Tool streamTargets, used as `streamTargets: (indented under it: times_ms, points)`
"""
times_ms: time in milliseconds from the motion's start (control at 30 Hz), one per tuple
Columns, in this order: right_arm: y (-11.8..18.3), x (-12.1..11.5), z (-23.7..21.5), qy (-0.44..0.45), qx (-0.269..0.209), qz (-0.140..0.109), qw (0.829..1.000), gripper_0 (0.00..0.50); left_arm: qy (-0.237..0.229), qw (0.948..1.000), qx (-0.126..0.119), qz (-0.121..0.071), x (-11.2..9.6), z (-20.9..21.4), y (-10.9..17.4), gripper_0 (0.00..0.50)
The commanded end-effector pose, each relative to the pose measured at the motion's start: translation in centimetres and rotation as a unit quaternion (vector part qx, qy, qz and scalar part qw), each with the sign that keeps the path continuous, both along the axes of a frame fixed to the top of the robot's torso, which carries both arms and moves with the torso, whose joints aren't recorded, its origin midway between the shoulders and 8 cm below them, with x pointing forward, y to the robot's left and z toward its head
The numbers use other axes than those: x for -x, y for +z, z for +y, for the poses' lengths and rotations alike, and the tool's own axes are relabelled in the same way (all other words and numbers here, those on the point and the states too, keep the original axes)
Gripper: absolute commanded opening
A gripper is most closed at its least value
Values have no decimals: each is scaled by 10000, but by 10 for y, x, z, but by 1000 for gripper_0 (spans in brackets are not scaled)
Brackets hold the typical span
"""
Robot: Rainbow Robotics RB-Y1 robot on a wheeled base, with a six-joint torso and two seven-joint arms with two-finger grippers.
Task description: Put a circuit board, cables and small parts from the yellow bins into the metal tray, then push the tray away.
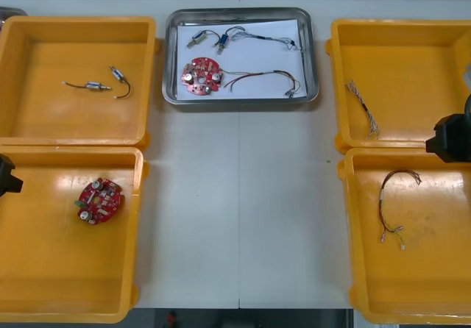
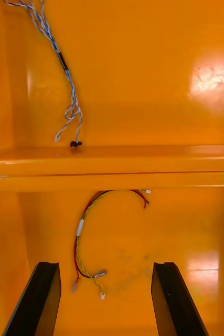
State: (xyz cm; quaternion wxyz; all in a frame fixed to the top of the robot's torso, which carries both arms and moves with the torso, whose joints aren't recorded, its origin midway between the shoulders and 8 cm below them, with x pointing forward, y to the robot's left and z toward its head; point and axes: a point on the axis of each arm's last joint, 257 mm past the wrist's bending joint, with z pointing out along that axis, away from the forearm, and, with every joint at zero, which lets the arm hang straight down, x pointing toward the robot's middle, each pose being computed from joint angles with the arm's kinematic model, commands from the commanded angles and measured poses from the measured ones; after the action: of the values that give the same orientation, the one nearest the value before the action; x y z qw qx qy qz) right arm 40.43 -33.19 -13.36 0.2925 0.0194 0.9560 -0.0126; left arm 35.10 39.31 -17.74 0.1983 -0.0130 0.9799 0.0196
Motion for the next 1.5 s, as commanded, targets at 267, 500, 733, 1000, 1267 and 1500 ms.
streamTargets:
  times_ms: [267,500,733,1000,1267,1500]
  points:
    - [-9,8,-33,-372,-121,295,9988,500,-359,9985,-408,-65,3,14,15,500]
    - [-12,10,-37,-392,-139,380,9984,500,-359,9985,-408,-65,3,14,15,500]
    - [-14,12,-34,-359,-190,436,9982,500,-359,9985,-408,-65,3,14,15,500]
    - [-14,12,-34,-359,-190,436,9982,500,-359,9985,-408,-65,3,14,15,500]
    - [-14,12,-34,-359,-190,436,9982,500,-359,9985,-408,-65,3,14,15,500]
    - [-14,12,-34,-359,-190,436,9982,500,-359,9985,-408,-65,3,14,15,500]
